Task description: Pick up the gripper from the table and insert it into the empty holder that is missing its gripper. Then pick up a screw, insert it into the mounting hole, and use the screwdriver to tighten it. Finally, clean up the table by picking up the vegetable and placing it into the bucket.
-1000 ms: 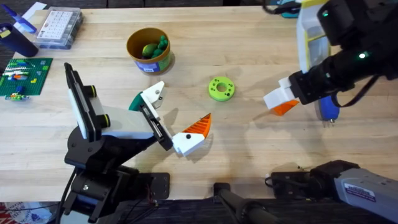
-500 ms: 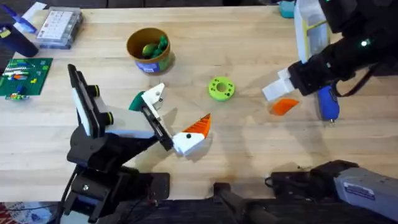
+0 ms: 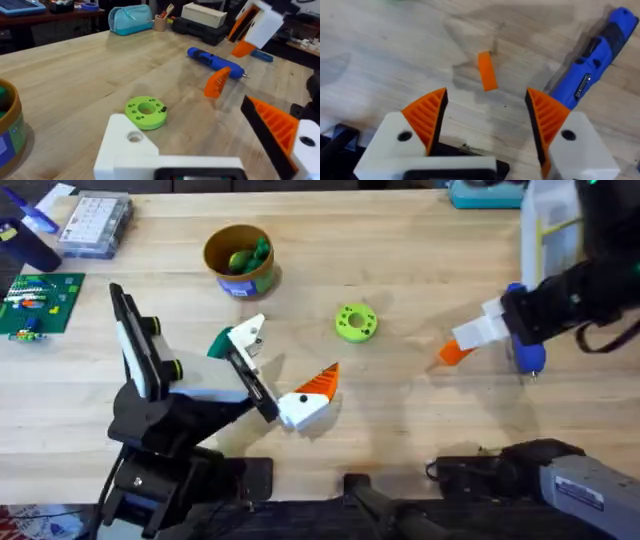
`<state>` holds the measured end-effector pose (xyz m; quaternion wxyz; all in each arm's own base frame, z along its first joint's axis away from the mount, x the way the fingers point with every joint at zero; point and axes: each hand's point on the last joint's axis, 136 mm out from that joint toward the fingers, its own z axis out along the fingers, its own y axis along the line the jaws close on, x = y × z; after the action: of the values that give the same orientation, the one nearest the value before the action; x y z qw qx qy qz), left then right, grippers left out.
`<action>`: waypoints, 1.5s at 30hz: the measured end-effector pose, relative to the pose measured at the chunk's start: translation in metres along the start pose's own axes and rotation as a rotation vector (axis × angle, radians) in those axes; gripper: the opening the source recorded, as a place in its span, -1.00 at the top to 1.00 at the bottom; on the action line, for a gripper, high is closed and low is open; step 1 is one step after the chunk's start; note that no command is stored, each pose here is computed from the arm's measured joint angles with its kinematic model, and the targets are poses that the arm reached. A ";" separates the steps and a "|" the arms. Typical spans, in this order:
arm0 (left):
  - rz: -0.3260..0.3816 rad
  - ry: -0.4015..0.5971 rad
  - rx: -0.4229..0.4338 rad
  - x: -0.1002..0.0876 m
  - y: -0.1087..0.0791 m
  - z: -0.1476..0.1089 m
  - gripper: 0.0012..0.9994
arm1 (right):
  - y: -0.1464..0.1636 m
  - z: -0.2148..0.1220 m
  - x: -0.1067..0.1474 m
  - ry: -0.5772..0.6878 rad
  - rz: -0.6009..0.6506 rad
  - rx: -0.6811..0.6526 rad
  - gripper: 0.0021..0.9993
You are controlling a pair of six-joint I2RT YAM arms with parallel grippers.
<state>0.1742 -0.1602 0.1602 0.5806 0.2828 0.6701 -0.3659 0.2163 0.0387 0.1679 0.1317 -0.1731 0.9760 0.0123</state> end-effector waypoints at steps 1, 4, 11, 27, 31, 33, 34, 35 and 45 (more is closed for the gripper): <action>0.000 0.000 -0.001 0.000 0.000 0.000 -0.98 | -0.001 0.007 0.003 0.015 0.006 -0.001 -0.83; 0.000 0.000 -0.003 0.000 0.000 0.000 -0.98 | -0.001 0.029 0.013 0.081 0.014 -0.012 -0.83; 0.000 0.000 -0.003 0.000 0.001 0.000 -0.98 | -0.001 0.057 0.022 0.197 -0.009 -0.038 -0.83; -0.002 0.002 -0.003 0.001 0.001 0.000 -0.98 | -0.007 0.088 0.019 0.285 -0.101 -0.046 0.15; -0.002 0.002 -0.003 0.001 0.001 0.000 -0.98 | -0.008 0.089 0.019 0.284 -0.105 -0.041 0.97; -0.002 0.002 -0.003 0.001 0.001 0.000 -0.98 | -0.007 0.087 0.019 0.287 -0.105 -0.042 0.98; -0.002 0.002 -0.003 0.001 0.001 0.000 -0.98 | -0.007 0.085 0.019 0.290 -0.106 -0.043 0.98; -0.002 0.002 -0.003 0.001 0.001 0.000 -0.98 | -0.008 0.082 0.018 0.288 -0.106 -0.042 0.98; -0.002 0.002 -0.003 0.001 0.001 0.000 -0.98 | -0.017 0.002 -0.042 0.012 -0.001 0.032 0.99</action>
<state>0.1746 -0.1599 0.1595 0.5800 0.2815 0.6716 -0.3651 0.2609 0.0368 0.1771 0.1285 -0.1715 0.9768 -0.0042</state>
